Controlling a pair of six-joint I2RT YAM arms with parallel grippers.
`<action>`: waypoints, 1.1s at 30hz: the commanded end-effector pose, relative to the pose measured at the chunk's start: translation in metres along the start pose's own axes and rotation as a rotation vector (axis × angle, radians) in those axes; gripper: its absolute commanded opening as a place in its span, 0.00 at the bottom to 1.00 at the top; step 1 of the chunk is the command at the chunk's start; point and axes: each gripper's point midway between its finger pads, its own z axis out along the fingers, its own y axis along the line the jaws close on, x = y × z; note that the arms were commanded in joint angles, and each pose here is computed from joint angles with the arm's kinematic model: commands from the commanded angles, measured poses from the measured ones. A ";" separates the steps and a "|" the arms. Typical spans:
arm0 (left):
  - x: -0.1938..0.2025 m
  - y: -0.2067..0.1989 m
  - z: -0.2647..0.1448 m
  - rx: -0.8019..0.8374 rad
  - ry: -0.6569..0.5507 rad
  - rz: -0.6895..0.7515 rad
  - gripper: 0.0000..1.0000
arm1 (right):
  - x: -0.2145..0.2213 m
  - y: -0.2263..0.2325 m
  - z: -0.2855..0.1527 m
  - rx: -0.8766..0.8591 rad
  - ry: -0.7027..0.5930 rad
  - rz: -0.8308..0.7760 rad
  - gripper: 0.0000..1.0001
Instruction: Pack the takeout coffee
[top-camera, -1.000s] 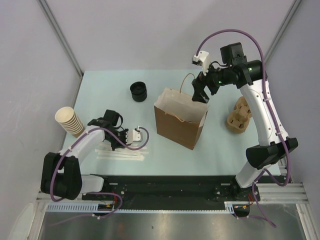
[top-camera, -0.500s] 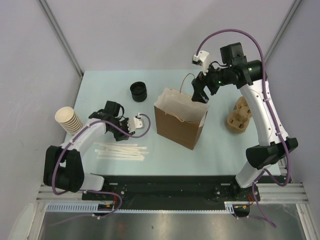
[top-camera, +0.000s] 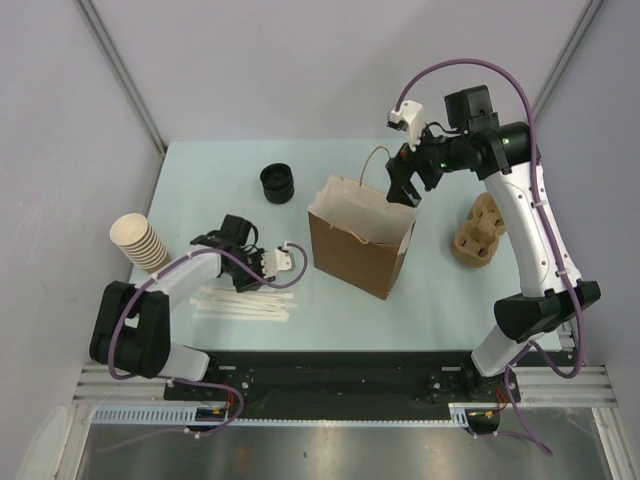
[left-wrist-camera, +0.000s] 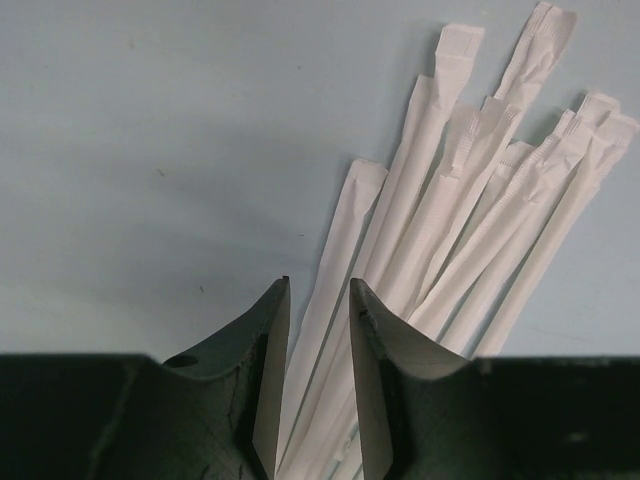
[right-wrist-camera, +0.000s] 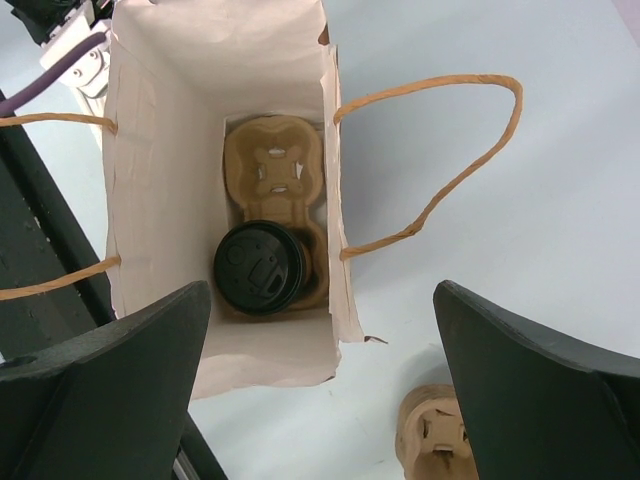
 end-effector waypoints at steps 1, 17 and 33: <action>0.004 0.000 0.010 -0.006 0.009 0.019 0.34 | -0.005 0.002 -0.013 0.029 -0.021 0.002 1.00; 0.025 0.011 0.028 -0.053 0.105 0.029 0.29 | -0.004 -0.001 -0.011 0.032 -0.016 0.016 1.00; -0.004 0.018 -0.004 -0.040 0.035 -0.022 0.00 | -0.013 -0.004 -0.013 0.047 -0.040 0.015 1.00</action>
